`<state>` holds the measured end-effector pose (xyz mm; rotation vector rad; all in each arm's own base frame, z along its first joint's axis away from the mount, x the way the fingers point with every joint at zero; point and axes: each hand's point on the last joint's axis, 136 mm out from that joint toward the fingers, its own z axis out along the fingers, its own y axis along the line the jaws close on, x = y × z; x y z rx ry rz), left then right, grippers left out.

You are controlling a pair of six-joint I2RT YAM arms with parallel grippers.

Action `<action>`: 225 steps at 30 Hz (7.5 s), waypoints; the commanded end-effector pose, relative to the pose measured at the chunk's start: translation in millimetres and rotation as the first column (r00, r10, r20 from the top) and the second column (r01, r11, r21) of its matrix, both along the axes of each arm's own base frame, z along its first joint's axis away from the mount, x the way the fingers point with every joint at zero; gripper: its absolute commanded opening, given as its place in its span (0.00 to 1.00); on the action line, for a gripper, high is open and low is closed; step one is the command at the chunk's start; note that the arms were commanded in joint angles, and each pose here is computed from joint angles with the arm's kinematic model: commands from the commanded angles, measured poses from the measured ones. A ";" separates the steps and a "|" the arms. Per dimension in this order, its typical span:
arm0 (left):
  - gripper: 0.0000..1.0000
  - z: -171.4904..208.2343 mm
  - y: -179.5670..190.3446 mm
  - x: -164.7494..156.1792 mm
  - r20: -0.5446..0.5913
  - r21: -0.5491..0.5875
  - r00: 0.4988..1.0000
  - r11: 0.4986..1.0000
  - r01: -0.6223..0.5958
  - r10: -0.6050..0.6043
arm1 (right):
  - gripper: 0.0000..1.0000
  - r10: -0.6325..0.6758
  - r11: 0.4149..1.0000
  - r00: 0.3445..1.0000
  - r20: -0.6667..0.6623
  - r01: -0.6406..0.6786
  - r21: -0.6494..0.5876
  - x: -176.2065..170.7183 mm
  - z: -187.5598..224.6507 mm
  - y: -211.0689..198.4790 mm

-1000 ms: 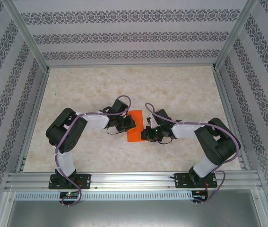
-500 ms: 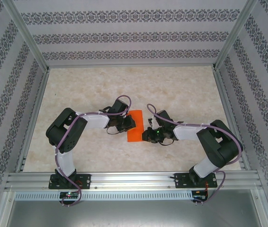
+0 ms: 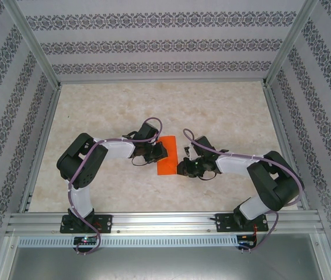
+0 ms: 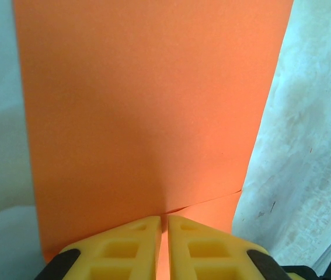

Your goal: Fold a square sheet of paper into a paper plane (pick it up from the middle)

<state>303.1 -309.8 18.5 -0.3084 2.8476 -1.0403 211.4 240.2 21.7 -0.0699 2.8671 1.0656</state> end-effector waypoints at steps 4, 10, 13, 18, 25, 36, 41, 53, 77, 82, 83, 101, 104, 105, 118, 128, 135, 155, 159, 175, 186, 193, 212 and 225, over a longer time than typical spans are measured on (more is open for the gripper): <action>0.14 -22.6 16.0 -6.1 -0.028 0.105 1.000 0.994 -0.002 0.005 | 0.19 0.014 0.997 0.996 0.093 -0.021 0.077 26.8 37.0 22.7; 0.14 -22.0 16.0 -5.8 -0.028 0.103 1.000 0.995 -0.005 0.008 | 0.19 0.027 0.995 0.996 0.089 -0.035 0.090 36.9 32.9 36.3; 0.14 -21.9 15.6 -6.3 -0.027 0.104 1.000 0.995 0.000 0.003 | 0.19 0.025 0.997 0.997 0.067 -0.030 0.075 37.7 21.0 36.5; 0.14 -21.1 16.1 -6.0 -0.027 0.103 1.000 0.995 -0.004 0.007 | 0.19 0.023 1.000 1.000 0.015 -0.023 0.017 29.6 -5.0 27.0; 0.15 -12.3 12.1 0.4 -0.003 0.100 1.000 0.995 0.008 -0.007 | 0.16 0.003 0.998 0.999 -0.041 -0.006 -0.067 10.5 -34.6 5.4; 0.25 28.5 3.4 13.6 0.108 0.054 0.993 0.998 0.034 -0.040 | 0.15 -0.017 0.998 0.999 -0.043 0.014 -0.067 8.8 -37.8 3.6; 0.20 50.5 -9.4 5.9 0.119 -0.049 0.992 0.998 0.038 -0.032 | 0.14 -0.033 0.998 0.999 -0.035 0.031 -0.050 13.2 -34.9 8.9; 0.10 22.9 -21.0 -23.7 0.030 -0.096 1.000 0.995 0.004 -0.001 | 0.13 -0.069 0.996 0.997 -0.024 0.068 -0.054 16.3 -33.9 11.9; 0.11 -22.0 19.9 -14.1 0.014 0.136 0.997 0.988 -0.074 0.072 | 0.12 -0.040 0.987 0.998 -0.047 0.032 -0.159 3.6 -46.1 -0.9; 0.11 -16.0 30.0 -2.0 0.031 0.156 0.995 0.983 -0.095 0.091 | 0.10 -0.037 0.983 0.998 -0.053 0.027 -0.179 2.0 -48.5 -3.2; 0.11 -15.4 31.2 -0.5 0.033 0.155 0.995 0.983 -0.096 0.092 | 0.10 -0.039 0.983 0.998 -0.052 0.029 -0.181 2.4 -48.8 -3.6; 0.13 -12.9 62.9 32.6 0.073 0.142 0.989 0.980 -0.141 0.132 | 0.10 -0.032 0.985 0.998 -0.057 0.022 -0.173 3.9 -47.2 0.4; 0.13 -9.3 68.3 36.5 0.081 0.141 0.988 0.979 -0.145 0.134 | 0.10 -0.030 0.985 0.998 -0.056 0.020 -0.170 4.3 -46.4 1.6; 0.13 -7.5 70.8 38.6 0.086 0.142 0.987 0.979 -0.149 0.137 | 0.10 -0.030 0.985 0.998 -0.056 0.020 -0.171 4.7 -46.4 1.6; 0.17 56.3 39.7 34.4 0.165 -0.013 0.986 0.999 -0.036 0.038 | 0.11 -0.035 0.987 0.999 -0.042 0.028 -0.156 10.9 -42.5 8.3; 0.16 27.2 -14.0 2.1 0.077 -0.081 0.994 0.994 0.077 -0.071 | 0.12 -0.030 0.993 0.999 -0.023 0.027 -0.116 15.0 -33.4 15.4; 0.14 -12.3 0.3 -5.0 0.006 0.030 0.999 0.998 0.054 -0.054 | 0.14 -0.020 0.999 0.999 0.045 0.021 -0.036 26.3 4.7 29.4; 0.14 -20.1 12.9 -5.1 0.006 0.102 0.999 0.994 0.040 -0.041 | 0.15 -0.003 0.996 0.999 -0.041 -0.001 -0.094 8.7 -35.5 21.5; 0.13 -22.2 15.5 -5.1 0.007 0.118 0.999 0.992 0.035 -0.036 | 0.15 -0.018 0.997 0.998 -0.059 0.013 -0.074 -4.2 -35.9 10.5; 0.15 -0.7 4.5 0.4 0.059 0.079 0.994 0.993 0.083 -0.088 | 0.19 -0.158 0.986 0.985 0.073 0.162 -0.042 14.0 9.5 -18.5; 0.20 48.5 -2.2 12.8 0.151 0.040 0.985 0.996 0.079 -0.084 | 0.38 -0.161 0.987 0.976 0.149 0.162 0.003 59.8 24.2 1.7; 0.19 38.4 9.0 8.1 0.134 0.088 0.988 0.994 0.070 -0.081 | 0.40 -0.141 0.990 0.980 0.138 0.143 0.000 67.4 15.9 9.1; 0.16 -0.1 20.2 4.1 0.066 0.172 0.994 0.982 0.075 -0.088 | 0.41 -0.124 0.992 0.985 0.120 0.124 0.014 79.2 8.0 21.8; 0.16 0.2 19.6 3.1 0.063 0.164 0.994 0.984 0.075 -0.086 | 0.38 -0.112 0.991 0.987 0.115 0.102 0.086 74.1 12.5 29.9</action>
